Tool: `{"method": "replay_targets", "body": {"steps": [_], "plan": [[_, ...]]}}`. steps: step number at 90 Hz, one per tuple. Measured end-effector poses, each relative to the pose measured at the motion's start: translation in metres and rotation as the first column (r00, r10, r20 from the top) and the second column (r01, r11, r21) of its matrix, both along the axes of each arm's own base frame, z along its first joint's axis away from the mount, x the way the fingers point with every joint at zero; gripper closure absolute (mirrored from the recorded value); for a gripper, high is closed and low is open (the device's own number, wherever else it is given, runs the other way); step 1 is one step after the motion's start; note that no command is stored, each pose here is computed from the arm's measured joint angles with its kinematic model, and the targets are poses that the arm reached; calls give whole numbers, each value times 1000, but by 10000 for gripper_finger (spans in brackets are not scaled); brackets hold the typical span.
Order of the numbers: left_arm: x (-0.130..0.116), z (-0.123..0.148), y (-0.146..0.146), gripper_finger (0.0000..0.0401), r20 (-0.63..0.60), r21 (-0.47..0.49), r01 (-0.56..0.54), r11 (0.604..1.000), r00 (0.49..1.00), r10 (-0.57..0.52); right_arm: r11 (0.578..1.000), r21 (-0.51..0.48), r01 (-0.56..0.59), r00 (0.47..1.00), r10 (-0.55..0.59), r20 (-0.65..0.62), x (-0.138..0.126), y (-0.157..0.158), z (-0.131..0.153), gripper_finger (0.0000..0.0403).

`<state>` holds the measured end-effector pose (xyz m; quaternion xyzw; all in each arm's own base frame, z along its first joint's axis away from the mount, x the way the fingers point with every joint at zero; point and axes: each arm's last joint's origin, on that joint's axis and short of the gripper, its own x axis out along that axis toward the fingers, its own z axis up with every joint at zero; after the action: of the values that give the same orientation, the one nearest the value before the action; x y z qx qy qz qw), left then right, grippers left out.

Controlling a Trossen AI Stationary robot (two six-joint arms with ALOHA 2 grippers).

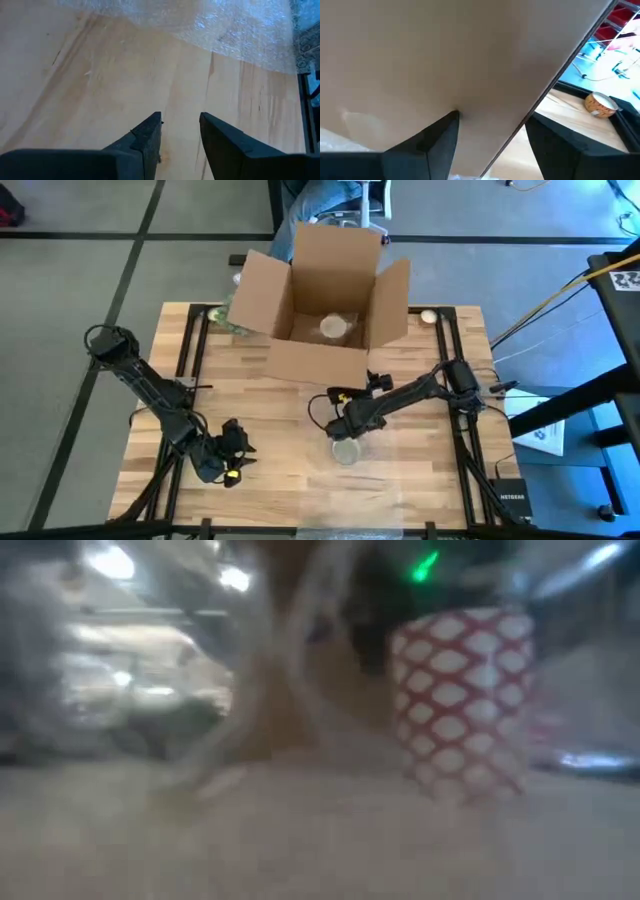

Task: Wrap mug
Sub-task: Wrap the red mug with bubble wrap

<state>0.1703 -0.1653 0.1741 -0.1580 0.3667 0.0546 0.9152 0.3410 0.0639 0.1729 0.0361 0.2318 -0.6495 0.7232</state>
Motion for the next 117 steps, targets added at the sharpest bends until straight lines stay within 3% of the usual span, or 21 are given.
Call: {"method": "replay_targets", "body": {"steps": [19, 30, 44, 54, 63, 73, 95, 101, 117], "plan": [[0, 0, 0, 281, 7, 16, 3, 1000, 1000, -3, 999, -13, 47, 998, -48, -29, 0, -15, 11, 187], [0, 0, 0, 281, 6, 12, -2, 1000, 1000, 2, 1000, 22, 13, 987, -9, -162, 2, -14, 22, 187], [0, 0, 0, 281, 3, 3, -1, 1000, 1000, 1, 986, 132, -98, 948, 133, -290, -1, 4, 55, 187], [0, 0, 0, 281, -2, -2, 8, 1000, 1000, -8, 938, 296, -181, 910, 274, -313, -9, 24, 85, 187], [0, 0, -1, 281, -11, -12, 20, 1000, 1000, -20, 842, 475, -255, 869, 415, -270, -21, 51, 107, 187], [0, 0, -1, 281, -15, -17, 24, 1000, 1000, -25, 731, 592, -340, 823, 536, -188, -41, 87, 122, 187], [0, 0, -1, 281, -19, -17, 31, 999, 999, -31, 442, 670, -596, 643, 763, 69, -80, 183, 121, 187], [0, 0, -1, 281, -25, -22, 36, 999, 999, -37, 348, 657, -669, 564, 813, 143, -86, 210, 115, 187], [0, 0, -2, 281, -30, -45, 25, 999, 999, -26, 93, 558, -824, 290, 917, 276, -89, 273, 89, 187]]}}
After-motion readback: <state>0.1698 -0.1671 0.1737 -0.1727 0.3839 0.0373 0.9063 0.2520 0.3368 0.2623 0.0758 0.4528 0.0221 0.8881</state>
